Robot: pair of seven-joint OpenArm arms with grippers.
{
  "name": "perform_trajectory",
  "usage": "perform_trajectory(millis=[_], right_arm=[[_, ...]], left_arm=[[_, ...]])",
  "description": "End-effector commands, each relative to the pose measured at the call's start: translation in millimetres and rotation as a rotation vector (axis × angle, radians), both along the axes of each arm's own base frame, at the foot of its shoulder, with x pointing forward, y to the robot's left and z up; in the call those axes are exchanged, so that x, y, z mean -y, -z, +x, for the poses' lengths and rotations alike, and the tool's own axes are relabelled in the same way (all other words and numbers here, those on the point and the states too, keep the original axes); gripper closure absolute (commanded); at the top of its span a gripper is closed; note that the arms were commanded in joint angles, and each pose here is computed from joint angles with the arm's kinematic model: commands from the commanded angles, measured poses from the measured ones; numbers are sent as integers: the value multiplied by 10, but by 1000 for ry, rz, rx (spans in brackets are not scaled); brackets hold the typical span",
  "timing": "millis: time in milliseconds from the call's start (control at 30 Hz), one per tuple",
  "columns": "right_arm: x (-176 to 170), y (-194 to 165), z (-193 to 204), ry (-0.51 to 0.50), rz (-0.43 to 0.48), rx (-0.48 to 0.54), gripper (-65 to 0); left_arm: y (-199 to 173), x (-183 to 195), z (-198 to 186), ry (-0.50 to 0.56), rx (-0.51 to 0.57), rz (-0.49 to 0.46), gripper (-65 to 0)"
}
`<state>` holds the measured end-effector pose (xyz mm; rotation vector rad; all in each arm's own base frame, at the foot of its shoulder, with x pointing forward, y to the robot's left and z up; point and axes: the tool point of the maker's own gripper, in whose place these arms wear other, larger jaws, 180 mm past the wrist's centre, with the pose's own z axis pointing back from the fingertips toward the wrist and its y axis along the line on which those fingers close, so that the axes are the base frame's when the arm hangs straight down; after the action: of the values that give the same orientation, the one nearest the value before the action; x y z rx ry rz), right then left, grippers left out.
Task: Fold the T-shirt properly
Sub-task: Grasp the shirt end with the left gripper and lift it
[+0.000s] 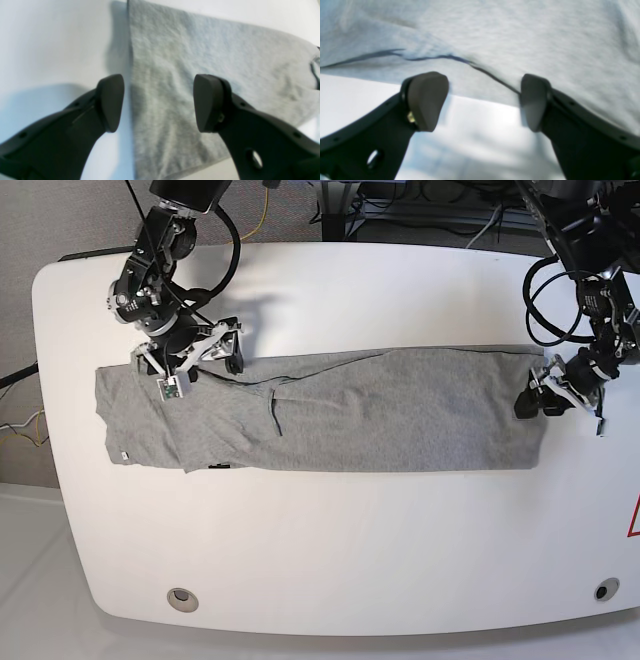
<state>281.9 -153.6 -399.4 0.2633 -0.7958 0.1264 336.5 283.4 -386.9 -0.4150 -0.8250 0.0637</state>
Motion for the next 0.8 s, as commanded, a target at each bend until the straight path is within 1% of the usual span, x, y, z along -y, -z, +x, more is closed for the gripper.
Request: perform_trajectory(millis=[0, 433, 767], right_arm=[[32, -124, 81, 6, 0, 51, -476], [-4, -162, 114, -4, 1, 63, -474], [43, -195, 119, 4, -10, 68, -473]], left_arm=[[-124, -30, 88, 0, 42, -11, -396], [-103, -110, 23, -26, 34, -10, -401], [-8, 166, -5, -2, 12, -60, -399]])
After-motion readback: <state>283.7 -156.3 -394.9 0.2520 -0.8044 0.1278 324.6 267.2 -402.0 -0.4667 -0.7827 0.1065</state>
